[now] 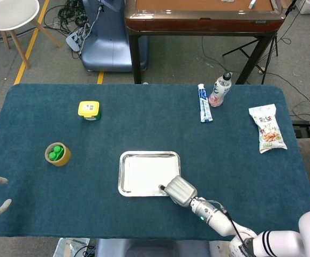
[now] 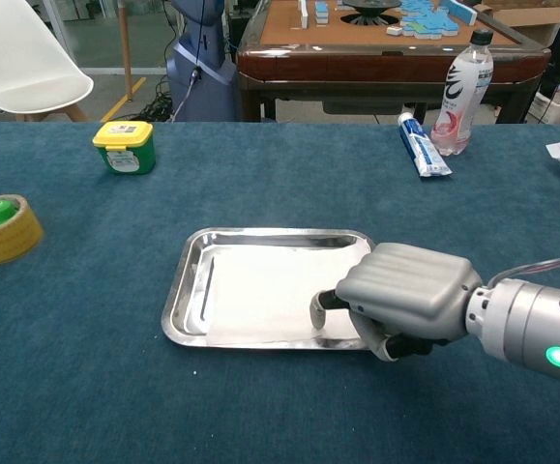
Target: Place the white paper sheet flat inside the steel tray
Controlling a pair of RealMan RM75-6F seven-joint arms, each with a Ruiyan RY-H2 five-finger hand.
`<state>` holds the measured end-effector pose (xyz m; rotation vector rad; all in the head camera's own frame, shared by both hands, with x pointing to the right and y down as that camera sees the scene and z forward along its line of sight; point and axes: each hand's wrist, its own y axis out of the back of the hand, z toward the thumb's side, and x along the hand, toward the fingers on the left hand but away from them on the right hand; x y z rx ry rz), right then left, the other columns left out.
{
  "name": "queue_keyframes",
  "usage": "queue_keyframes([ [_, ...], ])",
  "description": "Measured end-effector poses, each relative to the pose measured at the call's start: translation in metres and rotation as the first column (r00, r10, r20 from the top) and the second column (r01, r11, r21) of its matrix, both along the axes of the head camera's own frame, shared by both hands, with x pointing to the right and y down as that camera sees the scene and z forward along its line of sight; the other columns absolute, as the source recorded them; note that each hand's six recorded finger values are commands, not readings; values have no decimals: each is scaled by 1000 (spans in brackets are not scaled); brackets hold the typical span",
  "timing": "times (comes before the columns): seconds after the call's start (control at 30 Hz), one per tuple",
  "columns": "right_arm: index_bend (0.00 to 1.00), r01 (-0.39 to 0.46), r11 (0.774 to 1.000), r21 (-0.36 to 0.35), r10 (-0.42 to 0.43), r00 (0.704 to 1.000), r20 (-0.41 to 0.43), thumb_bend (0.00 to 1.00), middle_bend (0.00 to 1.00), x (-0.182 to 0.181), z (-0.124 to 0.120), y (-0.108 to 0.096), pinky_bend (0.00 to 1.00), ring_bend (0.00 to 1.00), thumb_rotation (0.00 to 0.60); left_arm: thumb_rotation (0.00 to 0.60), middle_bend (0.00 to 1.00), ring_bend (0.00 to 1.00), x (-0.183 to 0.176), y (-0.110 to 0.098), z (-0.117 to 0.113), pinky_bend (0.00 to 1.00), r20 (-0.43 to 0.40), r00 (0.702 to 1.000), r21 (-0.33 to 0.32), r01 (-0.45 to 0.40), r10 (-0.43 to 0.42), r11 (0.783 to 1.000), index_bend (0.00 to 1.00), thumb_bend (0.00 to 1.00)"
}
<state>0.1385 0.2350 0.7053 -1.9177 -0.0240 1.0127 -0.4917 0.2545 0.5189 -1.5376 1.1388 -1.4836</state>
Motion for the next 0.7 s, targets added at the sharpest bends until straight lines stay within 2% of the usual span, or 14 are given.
queue_keyframes([
  [0.7, 304, -82, 997, -1, 82, 997, 0, 1000, 1000, -8, 9, 0, 1000, 998, 600, 600, 374, 294, -1, 0, -2, 455, -2, 1000, 5, 1, -1, 1000, 389, 190],
])
